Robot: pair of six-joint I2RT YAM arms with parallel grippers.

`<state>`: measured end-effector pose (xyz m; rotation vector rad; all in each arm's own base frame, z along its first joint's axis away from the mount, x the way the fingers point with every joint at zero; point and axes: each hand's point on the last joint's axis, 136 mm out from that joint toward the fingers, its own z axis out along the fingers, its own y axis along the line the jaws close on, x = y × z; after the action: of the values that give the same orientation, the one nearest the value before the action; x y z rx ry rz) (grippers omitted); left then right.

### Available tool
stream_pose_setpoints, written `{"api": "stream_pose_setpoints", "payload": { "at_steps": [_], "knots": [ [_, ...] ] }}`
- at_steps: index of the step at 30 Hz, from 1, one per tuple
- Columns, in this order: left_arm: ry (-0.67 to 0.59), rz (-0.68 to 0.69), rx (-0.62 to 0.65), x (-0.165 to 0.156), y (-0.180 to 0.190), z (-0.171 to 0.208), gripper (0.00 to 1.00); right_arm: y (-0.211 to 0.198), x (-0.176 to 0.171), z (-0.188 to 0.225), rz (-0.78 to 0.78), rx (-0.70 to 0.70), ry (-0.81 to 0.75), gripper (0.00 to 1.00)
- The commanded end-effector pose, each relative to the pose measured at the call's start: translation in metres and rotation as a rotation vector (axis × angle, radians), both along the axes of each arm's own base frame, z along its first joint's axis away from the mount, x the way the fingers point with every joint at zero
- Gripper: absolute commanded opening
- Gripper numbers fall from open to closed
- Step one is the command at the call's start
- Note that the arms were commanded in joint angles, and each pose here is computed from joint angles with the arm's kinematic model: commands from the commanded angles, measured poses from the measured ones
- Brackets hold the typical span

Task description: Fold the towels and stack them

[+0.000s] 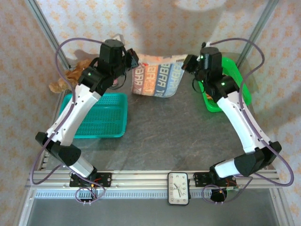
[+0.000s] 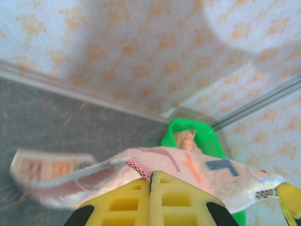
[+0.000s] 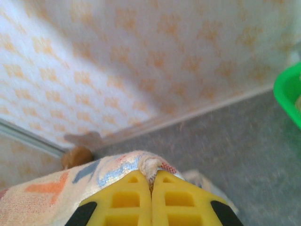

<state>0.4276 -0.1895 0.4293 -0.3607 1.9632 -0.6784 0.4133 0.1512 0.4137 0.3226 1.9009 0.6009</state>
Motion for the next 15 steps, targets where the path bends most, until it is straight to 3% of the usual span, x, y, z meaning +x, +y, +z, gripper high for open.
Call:
{"api": "stream_pose_setpoints", "payload": {
  "at_steps": [1, 9, 15],
  "knots": [
    [-0.037, -0.049, 0.004, 0.019, -0.006, 0.013, 0.0, -0.004, 0.015, 0.038, -0.025, -0.003, -0.109, 0.0],
    [-0.103, -0.063, -0.011, 0.056, -0.009, 0.047, 0.0, -0.006, 0.048, 0.076, -0.061, 0.019, -0.195, 0.0],
    [-0.17, -0.062, -0.083, 0.06, -0.012, 0.072, 0.0, -0.006, 0.051, 0.108, -0.056, 0.019, -0.251, 0.0]
  ]
}}
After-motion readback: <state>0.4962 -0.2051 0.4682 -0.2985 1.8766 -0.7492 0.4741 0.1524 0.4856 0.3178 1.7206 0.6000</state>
